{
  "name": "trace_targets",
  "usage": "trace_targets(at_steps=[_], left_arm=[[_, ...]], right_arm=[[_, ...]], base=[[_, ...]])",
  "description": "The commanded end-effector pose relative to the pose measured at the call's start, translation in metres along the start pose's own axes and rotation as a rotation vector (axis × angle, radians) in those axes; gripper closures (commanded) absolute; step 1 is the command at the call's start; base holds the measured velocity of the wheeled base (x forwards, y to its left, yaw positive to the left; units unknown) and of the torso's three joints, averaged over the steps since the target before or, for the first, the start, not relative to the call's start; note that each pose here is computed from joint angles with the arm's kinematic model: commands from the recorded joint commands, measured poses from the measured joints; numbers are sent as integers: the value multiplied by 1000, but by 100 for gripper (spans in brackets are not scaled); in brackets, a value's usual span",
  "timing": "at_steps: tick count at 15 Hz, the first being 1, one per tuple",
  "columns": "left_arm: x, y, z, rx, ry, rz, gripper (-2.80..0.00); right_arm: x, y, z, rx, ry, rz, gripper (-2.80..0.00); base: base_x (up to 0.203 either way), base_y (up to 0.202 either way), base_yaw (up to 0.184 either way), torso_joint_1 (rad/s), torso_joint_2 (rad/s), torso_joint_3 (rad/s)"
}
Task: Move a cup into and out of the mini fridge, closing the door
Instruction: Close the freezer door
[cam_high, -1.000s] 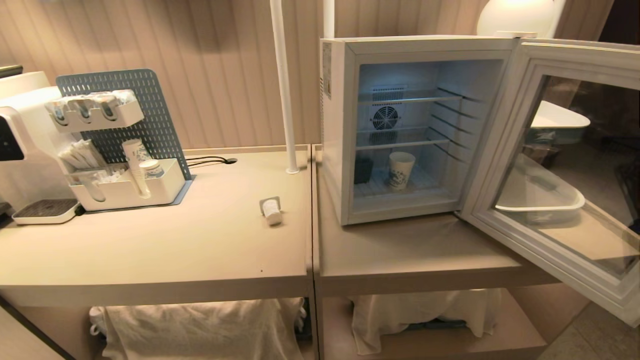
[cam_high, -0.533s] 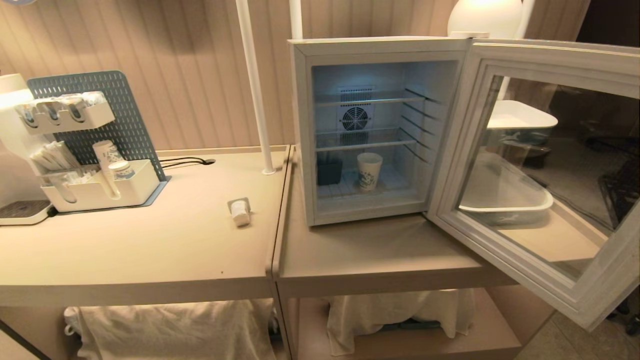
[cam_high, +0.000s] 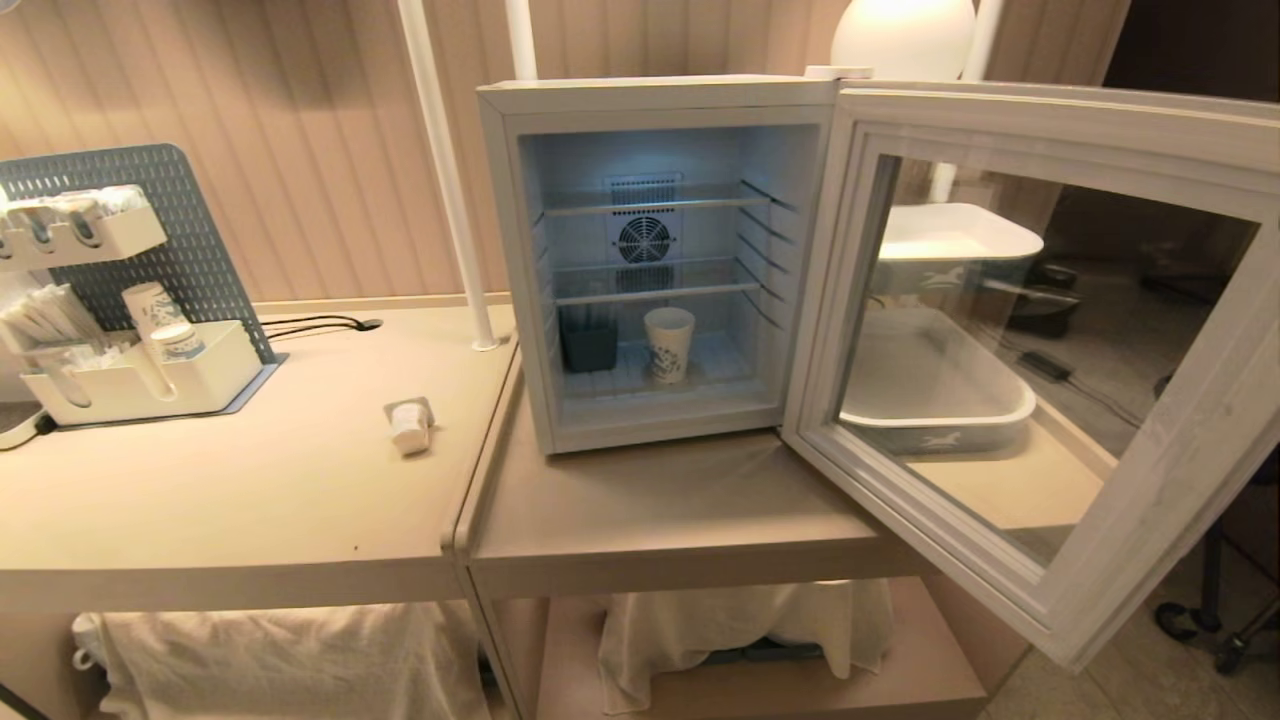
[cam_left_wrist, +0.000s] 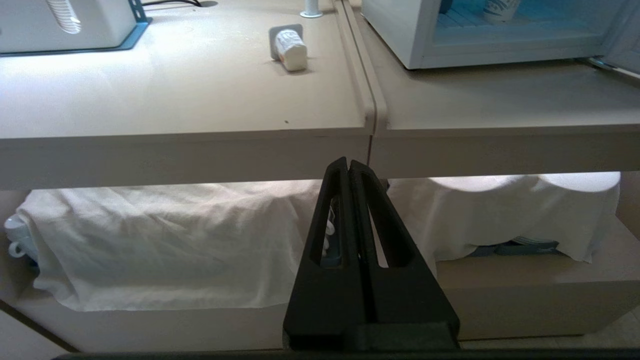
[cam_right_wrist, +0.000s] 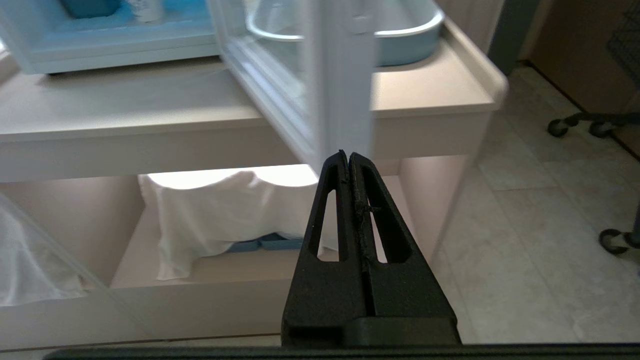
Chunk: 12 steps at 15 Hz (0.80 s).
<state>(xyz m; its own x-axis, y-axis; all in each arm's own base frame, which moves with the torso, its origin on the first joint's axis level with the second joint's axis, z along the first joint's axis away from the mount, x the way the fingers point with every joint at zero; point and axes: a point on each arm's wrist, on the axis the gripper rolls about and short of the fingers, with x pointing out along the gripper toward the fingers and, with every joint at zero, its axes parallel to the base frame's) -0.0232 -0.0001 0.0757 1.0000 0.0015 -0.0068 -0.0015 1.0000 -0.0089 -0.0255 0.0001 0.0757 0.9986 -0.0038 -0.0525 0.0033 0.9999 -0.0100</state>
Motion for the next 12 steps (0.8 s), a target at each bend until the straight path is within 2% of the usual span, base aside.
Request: trace_targets(at_steps=[1,5,8,10,11,12], left_arm=[[0,0,0,0,1,0,0],[0,0,0,-2,-5,0,0],[0,0,0,-5,-8,0,0],[0,0,0,-4,-8,0,0],[0,0,0,-5,-8,0,0],[0,0,0,-6,-8,0,0]], right_arm=[[0,0,0,-1,1,1,0],[0,0,0,-1,3,-2,0],[-1,0,4,22,-14,-8,0],[-10,-1,34,56,-65,-16,0],[-17,-2,66,98,-103,-40,0],[-15,-3,97,151,-101,-83,0]], base=[[0,-195,-3,5,5,0],[0,-161,-2,6,4,2],[0,0,0,0,0,0],[0,0,0,0,0,0],[0,0,0,0,0,0],[0,0,0,0,0,0]])
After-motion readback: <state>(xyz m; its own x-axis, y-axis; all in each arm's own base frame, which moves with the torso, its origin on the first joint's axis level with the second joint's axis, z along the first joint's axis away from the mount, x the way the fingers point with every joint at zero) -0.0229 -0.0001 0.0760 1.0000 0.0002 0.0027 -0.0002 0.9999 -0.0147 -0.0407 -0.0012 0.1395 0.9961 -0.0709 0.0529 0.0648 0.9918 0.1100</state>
